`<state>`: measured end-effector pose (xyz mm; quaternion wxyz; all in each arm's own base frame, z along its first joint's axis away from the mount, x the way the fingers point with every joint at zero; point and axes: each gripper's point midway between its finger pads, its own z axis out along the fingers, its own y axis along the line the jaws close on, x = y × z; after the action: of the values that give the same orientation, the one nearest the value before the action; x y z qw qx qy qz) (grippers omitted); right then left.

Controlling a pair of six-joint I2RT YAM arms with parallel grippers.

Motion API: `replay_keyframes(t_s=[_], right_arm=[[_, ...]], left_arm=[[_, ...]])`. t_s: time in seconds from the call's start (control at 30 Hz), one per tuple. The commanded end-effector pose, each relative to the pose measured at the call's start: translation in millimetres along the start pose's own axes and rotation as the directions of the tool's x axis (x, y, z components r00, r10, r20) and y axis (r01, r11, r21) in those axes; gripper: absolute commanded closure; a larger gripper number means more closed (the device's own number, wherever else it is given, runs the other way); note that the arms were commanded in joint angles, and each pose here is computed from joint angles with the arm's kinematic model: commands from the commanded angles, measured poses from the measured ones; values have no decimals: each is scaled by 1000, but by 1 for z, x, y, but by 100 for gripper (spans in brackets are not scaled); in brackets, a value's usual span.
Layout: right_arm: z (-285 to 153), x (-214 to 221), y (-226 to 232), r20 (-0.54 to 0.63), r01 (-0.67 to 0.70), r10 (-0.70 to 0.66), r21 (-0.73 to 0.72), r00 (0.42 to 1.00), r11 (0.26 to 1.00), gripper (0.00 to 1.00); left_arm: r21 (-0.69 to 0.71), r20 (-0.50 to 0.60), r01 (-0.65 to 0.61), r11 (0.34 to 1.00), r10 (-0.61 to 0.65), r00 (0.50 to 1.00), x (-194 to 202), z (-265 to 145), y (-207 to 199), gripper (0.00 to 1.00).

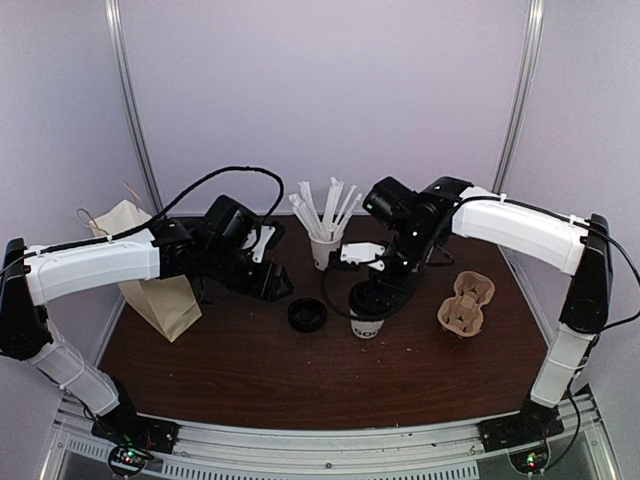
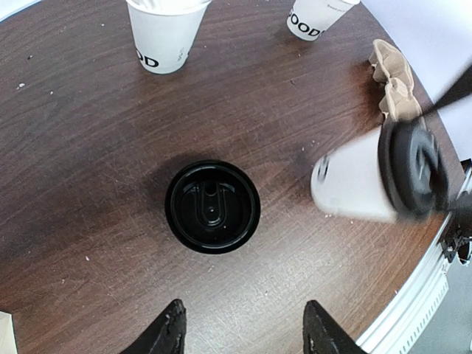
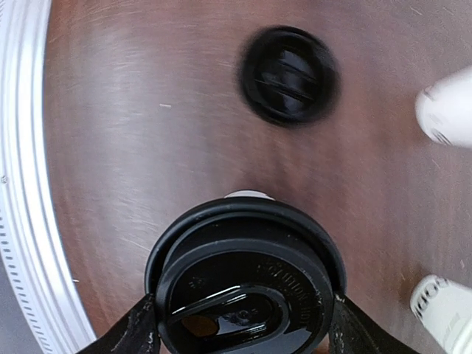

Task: Pack the takeout coffee

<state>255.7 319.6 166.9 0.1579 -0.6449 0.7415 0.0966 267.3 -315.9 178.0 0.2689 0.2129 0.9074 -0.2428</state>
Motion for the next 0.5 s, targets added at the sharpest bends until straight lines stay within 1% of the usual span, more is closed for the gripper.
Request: replay_keyframes(t_s=[0.0, 0.2, 0.33, 0.47], right_arm=[[-28, 38, -47, 4, -132, 132, 78, 991, 988, 27], [-41, 86, -102, 14, -290, 291, 144, 957, 946, 27], [-41, 103, -128, 38, -369, 368, 161, 929, 915, 27], [-36, 112, -140, 38, -407, 406, 160, 913, 899, 27]], left_arm=[[24, 43, -11, 1000, 10, 999, -18, -10, -6, 45], [29, 39, -16, 999, 15, 999, -20, -8, -8, 45], [31, 32, -14, 999, 13, 999, -20, -6, -9, 45], [38, 22, -10, 999, 10, 1000, -18, -4, -10, 45]])
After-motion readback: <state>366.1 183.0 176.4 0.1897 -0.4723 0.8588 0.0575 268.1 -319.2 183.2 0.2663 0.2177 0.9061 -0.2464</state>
